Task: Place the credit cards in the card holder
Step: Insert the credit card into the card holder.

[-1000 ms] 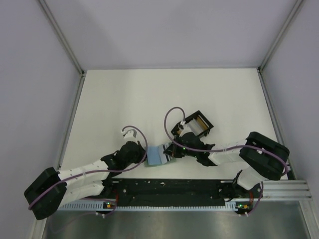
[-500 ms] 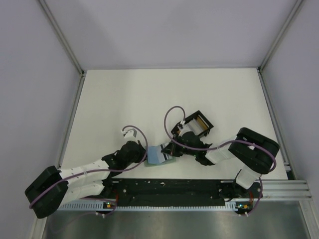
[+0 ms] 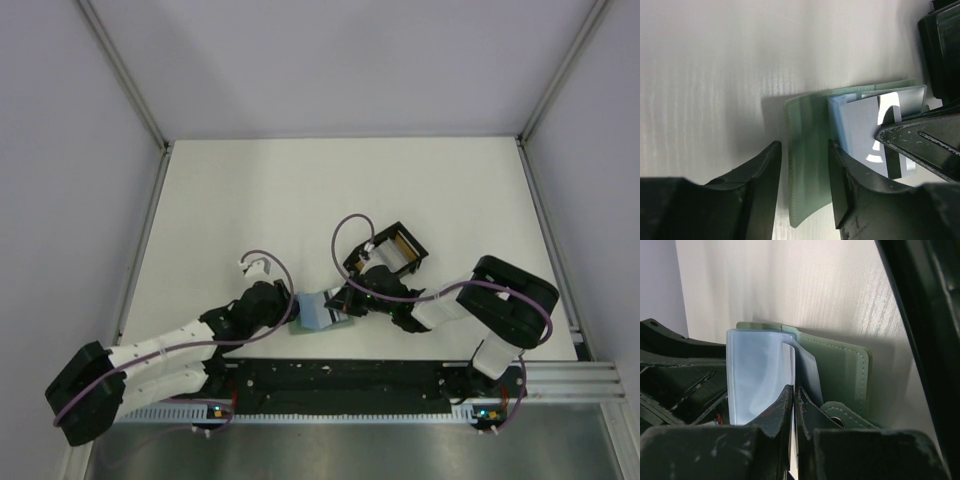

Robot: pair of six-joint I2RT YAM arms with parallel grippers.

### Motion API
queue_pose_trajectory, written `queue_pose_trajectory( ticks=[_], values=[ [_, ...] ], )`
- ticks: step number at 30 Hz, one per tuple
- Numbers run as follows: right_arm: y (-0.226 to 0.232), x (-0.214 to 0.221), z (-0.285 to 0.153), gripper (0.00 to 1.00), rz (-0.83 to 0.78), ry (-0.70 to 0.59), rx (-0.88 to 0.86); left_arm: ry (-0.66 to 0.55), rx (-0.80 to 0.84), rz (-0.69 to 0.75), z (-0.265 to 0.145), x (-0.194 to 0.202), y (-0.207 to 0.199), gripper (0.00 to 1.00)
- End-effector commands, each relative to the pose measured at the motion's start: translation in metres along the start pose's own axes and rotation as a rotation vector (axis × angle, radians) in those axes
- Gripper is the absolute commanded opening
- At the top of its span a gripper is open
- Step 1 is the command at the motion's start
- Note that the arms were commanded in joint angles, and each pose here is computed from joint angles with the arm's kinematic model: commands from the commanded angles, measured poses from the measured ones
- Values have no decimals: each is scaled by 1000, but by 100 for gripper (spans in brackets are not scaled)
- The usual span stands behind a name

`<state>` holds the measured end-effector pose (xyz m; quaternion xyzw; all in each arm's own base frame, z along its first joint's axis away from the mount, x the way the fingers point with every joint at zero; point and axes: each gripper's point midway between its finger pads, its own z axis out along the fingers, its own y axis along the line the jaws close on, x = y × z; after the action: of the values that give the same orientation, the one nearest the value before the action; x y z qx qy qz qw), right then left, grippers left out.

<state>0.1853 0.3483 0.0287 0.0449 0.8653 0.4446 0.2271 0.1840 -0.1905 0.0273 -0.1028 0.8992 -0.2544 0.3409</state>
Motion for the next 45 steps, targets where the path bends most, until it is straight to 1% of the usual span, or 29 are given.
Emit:
queue_pose_trajectory(
  ticks=[1,4,8,13,18,20,21,23,26,28,32,34,37,40,43,45],
  values=[
    [-22,-1,-2,0,-12,-17,104,2,-129,-17,-14,2,29,52],
    [-21,-1,-1,0,-10,-18,106,-11,-105,-40,-19,1,28,54],
    [-19,-1,0,0,-20,-11,108,-24,-99,-84,-24,1,30,52],
    [-17,1,1,0,-34,-3,110,-49,-30,-129,-27,-1,22,57],
    [-16,0,1,0,-38,-6,113,-92,-21,-175,-30,-7,25,57],
    [-15,0,2,0,-39,-7,110,-105,26,-197,-28,-8,19,59],
    [-17,0,2,0,-38,-5,114,-103,56,-199,-27,-7,14,62],
    [-15,0,2,0,-39,-7,110,-93,108,-208,-23,-2,8,63],
    [-13,0,2,0,-30,-8,106,-61,147,-216,-18,7,3,62],
    [-11,0,4,0,-15,-11,101,-34,134,-196,-16,12,5,53],
    [-11,-1,6,0,28,-22,95,6,94,-137,-13,21,12,27],
    [-7,-2,6,0,38,-27,83,27,74,-117,-11,25,16,22],
    [-5,0,6,0,45,-22,82,38,70,-105,-10,28,17,10],
    [1,9,4,0,48,3,76,36,74,-102,-10,27,16,5],
    [-1,21,5,0,20,27,109,31,69,-97,-9,26,17,0],
    [0,27,6,0,13,59,97,23,65,-95,-9,24,17,0]
  ],
)
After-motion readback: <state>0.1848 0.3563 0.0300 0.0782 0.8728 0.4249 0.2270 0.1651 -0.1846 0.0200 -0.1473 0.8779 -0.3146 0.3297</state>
